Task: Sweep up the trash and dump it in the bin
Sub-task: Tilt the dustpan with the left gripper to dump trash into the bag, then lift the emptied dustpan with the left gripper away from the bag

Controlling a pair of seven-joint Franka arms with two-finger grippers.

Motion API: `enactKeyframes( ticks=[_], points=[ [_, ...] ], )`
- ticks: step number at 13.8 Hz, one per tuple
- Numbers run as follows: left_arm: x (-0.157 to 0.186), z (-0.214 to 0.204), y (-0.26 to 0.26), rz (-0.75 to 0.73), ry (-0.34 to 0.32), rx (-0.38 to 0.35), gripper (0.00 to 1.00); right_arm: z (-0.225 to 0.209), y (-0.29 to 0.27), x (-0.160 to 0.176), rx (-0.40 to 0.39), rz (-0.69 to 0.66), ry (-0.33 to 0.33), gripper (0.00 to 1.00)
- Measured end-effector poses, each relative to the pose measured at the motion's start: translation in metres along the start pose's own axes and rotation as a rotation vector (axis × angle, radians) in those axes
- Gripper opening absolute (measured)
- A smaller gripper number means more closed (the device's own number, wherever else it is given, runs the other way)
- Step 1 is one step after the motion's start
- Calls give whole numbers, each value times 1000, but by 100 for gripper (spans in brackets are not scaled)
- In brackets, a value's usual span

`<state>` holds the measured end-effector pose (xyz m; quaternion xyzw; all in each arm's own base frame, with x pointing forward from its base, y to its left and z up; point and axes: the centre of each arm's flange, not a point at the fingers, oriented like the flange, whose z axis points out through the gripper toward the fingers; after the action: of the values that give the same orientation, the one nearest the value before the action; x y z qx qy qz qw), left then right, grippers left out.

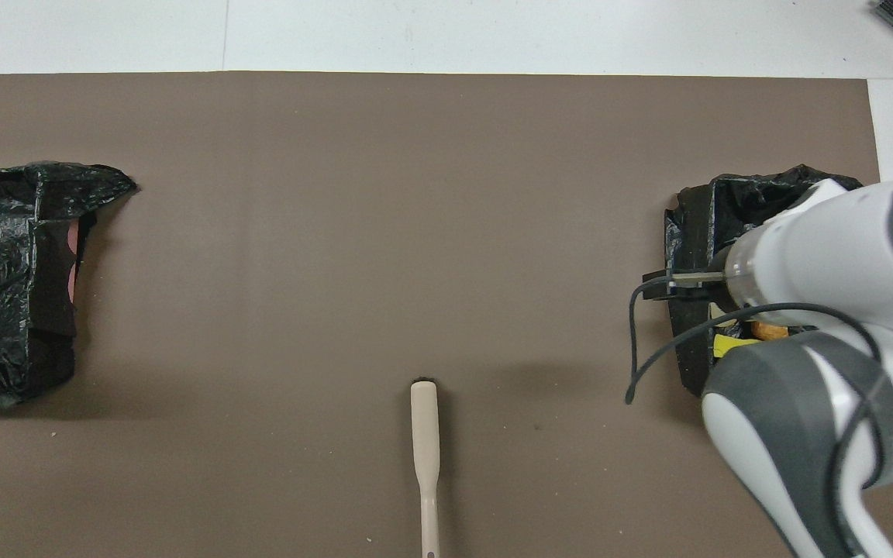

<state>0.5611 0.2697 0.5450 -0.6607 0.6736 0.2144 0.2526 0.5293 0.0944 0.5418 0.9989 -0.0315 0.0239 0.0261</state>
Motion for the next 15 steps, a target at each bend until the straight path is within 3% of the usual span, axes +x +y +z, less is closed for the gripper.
enactKeyframes(
  ticks=[3,7,10,13,15],
  points=[
    [4,-15,-10,-38,-153,7,31,-44,37,8,2,66,19,100],
    [-6,-38,-17,-56,-240,28,31,-107,91,6,4,163,17,100],
    [-15,-47,-15,-72,-257,27,31,-131,127,-5,11,203,6,100],
    [-9,-58,-17,-68,-255,19,31,-124,126,-11,32,26,-39,100],
    [12,-67,-20,-79,-190,-4,31,-116,119,-15,40,-48,-76,100]
  ],
)
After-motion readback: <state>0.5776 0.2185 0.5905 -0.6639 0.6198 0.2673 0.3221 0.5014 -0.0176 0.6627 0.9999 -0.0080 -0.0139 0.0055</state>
